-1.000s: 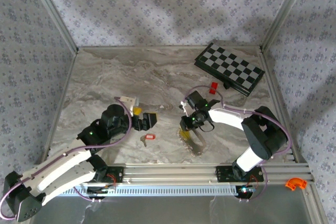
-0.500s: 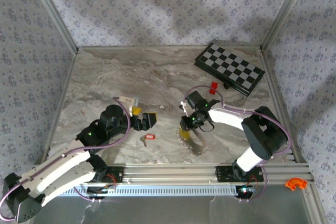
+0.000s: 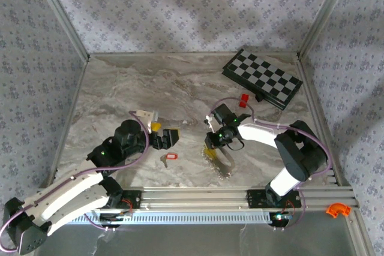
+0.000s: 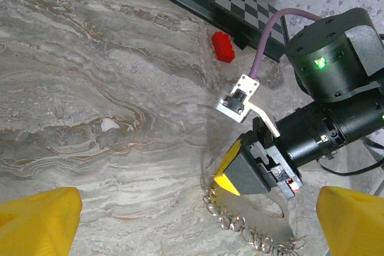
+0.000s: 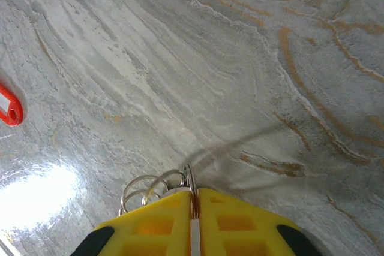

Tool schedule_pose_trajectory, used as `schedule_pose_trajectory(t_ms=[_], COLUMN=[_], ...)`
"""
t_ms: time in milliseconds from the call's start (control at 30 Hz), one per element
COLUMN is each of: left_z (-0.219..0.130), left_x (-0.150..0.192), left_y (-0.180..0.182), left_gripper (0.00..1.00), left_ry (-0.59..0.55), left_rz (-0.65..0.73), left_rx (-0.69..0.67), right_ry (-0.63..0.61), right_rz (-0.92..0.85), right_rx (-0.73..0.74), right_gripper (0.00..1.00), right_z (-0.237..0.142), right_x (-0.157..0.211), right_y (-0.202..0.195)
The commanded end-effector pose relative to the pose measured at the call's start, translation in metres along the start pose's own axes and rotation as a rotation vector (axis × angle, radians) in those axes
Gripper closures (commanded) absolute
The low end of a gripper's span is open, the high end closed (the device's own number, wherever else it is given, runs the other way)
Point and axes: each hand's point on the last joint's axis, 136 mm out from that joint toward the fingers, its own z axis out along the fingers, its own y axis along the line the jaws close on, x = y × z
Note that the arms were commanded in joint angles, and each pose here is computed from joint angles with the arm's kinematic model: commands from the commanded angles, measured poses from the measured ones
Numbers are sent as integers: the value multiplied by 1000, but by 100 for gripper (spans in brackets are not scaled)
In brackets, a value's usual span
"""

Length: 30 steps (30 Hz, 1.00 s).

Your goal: Put the keys on the keyring

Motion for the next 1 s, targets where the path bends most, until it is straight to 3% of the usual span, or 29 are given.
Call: schedule_pose_trajectory(t_ms=[0, 300, 733, 967], left_z=[-5, -6, -9, -16], left_x=[-7, -8, -13, -25], left_y=[-4, -5, -10, -27], left_gripper=[0, 0, 0, 0], left_ry=[-28, -36, -47, -65], left_rz=[17, 19, 35, 78], left_rx=[10, 13, 32, 96], right_ry=[25, 18, -14, -151], right_rz=[-11, -8, -32, -166], right_rx=[-14, -14, -10, -26], right_gripper=[85, 82, 96, 100], right_z=[6, 9, -1, -35], right_x=[7, 5, -1, -13], right_y=[1, 1, 5, 33])
